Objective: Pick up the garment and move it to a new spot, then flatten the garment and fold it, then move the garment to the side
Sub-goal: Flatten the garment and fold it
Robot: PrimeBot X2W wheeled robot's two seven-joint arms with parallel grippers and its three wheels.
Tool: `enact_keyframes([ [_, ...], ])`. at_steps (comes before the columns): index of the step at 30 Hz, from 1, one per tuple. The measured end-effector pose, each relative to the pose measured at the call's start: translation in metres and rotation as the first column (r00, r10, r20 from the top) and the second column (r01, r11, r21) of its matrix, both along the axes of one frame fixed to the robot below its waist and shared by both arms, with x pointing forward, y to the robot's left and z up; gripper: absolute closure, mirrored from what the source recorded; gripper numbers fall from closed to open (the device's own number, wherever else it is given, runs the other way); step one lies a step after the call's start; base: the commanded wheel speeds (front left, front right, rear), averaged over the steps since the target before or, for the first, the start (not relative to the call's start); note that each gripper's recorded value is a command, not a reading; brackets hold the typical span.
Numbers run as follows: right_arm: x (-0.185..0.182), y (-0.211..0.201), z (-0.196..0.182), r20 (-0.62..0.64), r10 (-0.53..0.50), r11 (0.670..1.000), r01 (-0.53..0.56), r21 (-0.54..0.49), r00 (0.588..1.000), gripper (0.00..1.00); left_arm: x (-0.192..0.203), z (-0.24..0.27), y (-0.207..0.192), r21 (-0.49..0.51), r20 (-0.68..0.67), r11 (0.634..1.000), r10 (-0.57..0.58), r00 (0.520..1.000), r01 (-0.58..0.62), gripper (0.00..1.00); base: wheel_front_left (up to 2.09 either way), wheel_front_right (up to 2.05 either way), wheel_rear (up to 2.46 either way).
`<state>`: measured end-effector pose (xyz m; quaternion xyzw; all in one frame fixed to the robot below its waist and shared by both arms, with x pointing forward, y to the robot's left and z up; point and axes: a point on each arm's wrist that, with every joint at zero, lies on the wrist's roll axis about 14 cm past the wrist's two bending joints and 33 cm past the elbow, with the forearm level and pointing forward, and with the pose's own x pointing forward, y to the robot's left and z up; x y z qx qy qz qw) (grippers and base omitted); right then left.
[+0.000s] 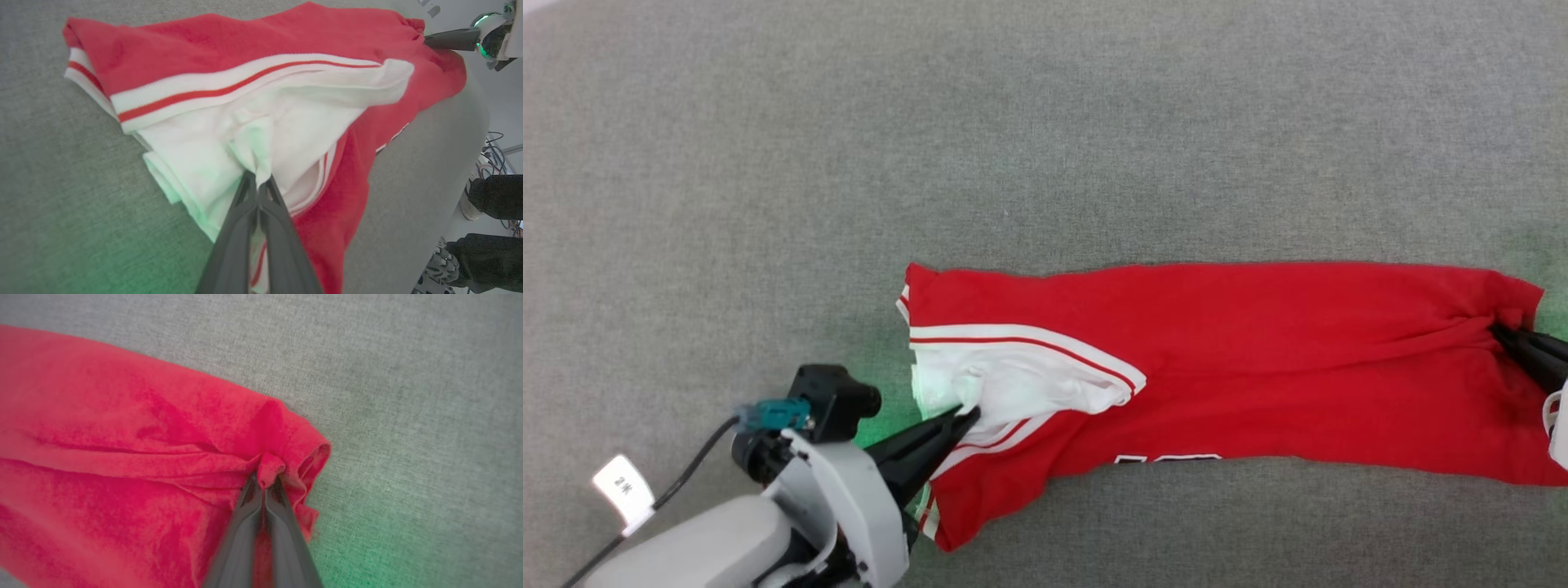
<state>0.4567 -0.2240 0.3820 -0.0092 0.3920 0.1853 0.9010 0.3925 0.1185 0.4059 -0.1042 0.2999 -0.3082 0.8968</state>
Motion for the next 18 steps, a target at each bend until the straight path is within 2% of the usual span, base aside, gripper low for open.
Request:
enact_keyframes([
  [4,0.0,0.001,-0.002,-0.003,-0.002,1.0,0.002,-0.002,1.0,1.0,0.005,-0.002,-0.001,-0.012,0.013,1.0,0.015,1.0,-0.014,1.0,0.0,0.0,0.0],
  [5,-0.001,0.002,-0.002,-0.002,-0.001,1.0,0.001,-0.002,1.0,1.0,0.006,-0.002,-0.002,-0.019,0.016,1.0,0.019,1.0,-0.018,0.95,0.0,0.0,0.0],
  [6,-0.001,0.003,-0.001,-0.001,-0.001,1.0,0.001,-0.003,1.0,1.0,0.006,-0.001,-0.003,-0.024,0.02,1.0,0.018,1.0,-0.018,0.79,0.0,0.0,0.0],
  [7,-0.002,0.003,-0.001,0.001,0.001,1.0,-0.001,-0.004,1.0,0.88,0.009,0.003,-0.003,-0.036,0.037,0.999,0.03,0.999,-0.028,0.51,0.0,0.0,0.0],
  [8,-0.002,0.003,0.001,0.005,0.0,1.0,0.0,-0.005,1.0,0.62,0.011,0.006,-0.004,-0.047,0.053,0.998,0.041,0.998,-0.038,0.09,0.0,0.0,0.0],
  [9,-0.002,0.003,0.002,0.012,-0.004,1.0,0.004,0.0,1.0,0.53,0.013,0.01,-0.004,-0.059,0.063,0.997,0.05,0.997,-0.047,0.0,0.0,0.0,0.0],
  [10,-0.002,0.004,0.004,0.014,-0.013,1.0,0.013,0.012,1.0,0.04,0.015,0.015,-0.004,-0.074,0.078,0.996,0.063,0.995,-0.057,0.0,0.0,0.0,0.0],
  [11,-0.003,0.004,0.006,0.016,-0.021,0.999,0.021,0.025,1.0,0.0,0.018,0.021,-0.003,-0.093,0.098,0.993,0.082,0.992,-0.073,0.0,0.0,0.0,0.0],
  [15,-0.006,0.005,0.016,0.021,-0.038,0.997,0.037,0.061,0.999,0.0,0.025,0.05,0.001,-0.159,0.179,0.98,0.143,0.973,-0.115,0.0,0.0,0.0,0.0],
  [18,-0.006,-0.001,0.026,0.032,-0.056,0.996,0.054,0.068,0.998,0.0,0.025,0.06,0.012,-0.15,0.223,0.974,0.2,0.954,-0.169,0.0,0.0,0.0,0.0],
])
